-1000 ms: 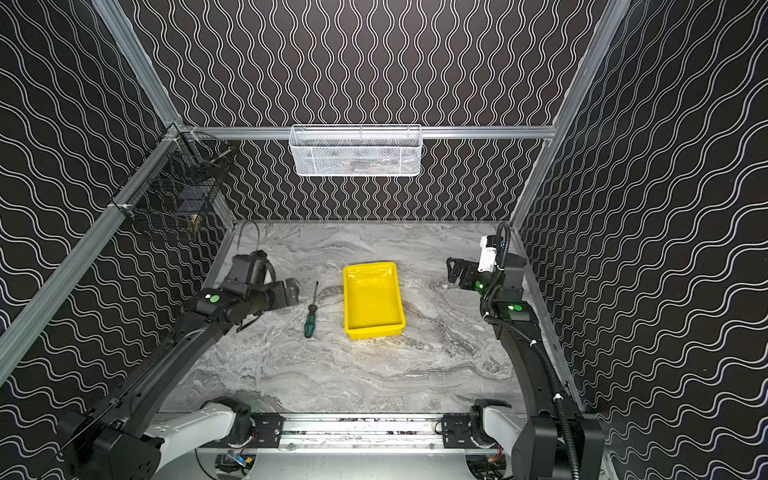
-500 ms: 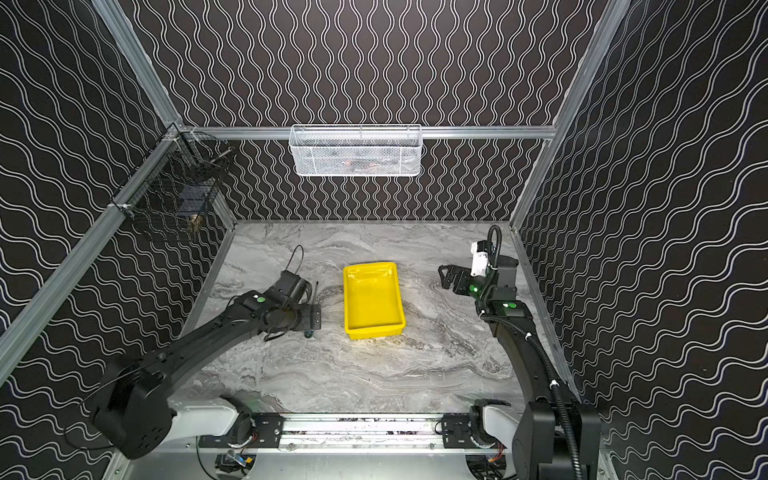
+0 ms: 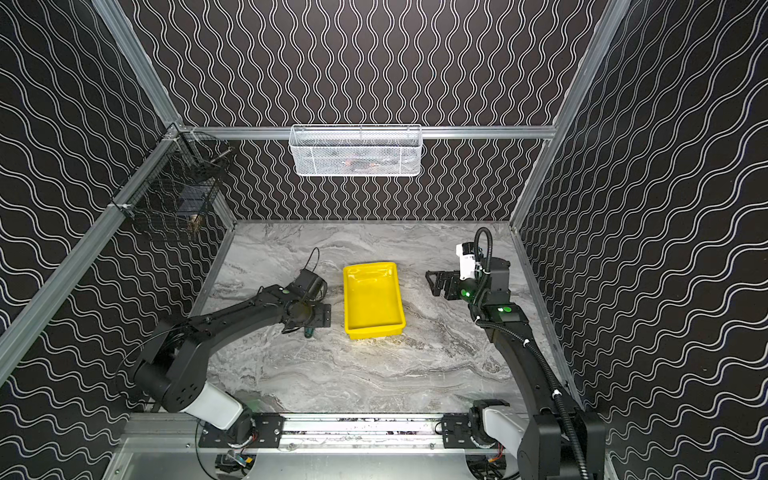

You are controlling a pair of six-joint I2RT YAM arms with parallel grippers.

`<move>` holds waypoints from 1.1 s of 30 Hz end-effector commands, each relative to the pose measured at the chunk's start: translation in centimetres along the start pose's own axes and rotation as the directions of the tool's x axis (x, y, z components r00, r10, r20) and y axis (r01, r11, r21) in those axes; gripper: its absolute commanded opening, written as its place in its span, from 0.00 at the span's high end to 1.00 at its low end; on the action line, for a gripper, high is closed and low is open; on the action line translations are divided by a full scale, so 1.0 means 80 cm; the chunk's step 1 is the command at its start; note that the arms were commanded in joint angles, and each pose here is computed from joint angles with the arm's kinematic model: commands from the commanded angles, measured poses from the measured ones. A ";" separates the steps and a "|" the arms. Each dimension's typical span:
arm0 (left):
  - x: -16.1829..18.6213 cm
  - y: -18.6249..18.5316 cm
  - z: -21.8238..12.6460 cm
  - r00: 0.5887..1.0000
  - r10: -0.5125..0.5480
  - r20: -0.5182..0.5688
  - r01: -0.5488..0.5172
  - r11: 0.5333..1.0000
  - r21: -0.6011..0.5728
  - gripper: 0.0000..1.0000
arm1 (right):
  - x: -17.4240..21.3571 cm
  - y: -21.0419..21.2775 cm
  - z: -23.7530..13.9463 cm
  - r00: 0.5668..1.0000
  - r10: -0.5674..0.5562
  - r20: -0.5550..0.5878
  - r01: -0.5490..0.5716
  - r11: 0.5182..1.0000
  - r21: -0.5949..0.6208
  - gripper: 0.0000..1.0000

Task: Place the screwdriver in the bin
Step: 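Reach the left gripper over the screwdriver handle while the right arm lifts slightly, then lower the left gripper and close it on the green screwdriver handle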

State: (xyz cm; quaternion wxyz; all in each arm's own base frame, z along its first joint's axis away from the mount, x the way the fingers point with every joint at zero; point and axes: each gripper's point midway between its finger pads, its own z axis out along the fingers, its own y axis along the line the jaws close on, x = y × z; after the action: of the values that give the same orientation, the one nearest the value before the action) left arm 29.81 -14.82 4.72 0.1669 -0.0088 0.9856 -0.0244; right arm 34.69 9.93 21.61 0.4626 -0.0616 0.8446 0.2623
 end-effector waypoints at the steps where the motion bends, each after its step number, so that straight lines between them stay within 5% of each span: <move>1: -0.005 -0.002 0.005 1.000 0.019 0.015 -0.019 1.000 0.000 0.14 | -0.002 0.005 0.002 1.000 -0.027 0.007 0.027 0.999 -0.023 0.01; 21: 0.000 0.018 0.037 0.998 0.060 0.002 -0.059 0.993 -0.104 0.40 | -0.006 0.004 -0.002 0.999 -0.031 0.015 0.031 0.999 -0.008 0.01; 33: 0.003 0.022 0.036 0.998 0.059 -0.009 -0.060 0.993 -0.099 0.82 | -0.010 0.006 -0.001 0.999 -0.030 0.017 0.030 0.999 -0.017 0.01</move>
State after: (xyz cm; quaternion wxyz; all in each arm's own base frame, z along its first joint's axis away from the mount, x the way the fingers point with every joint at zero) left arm 31.51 -13.94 2.09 0.1835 0.0011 0.9829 0.0140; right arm 34.65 10.07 21.72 0.4637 -0.0677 0.8435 0.2624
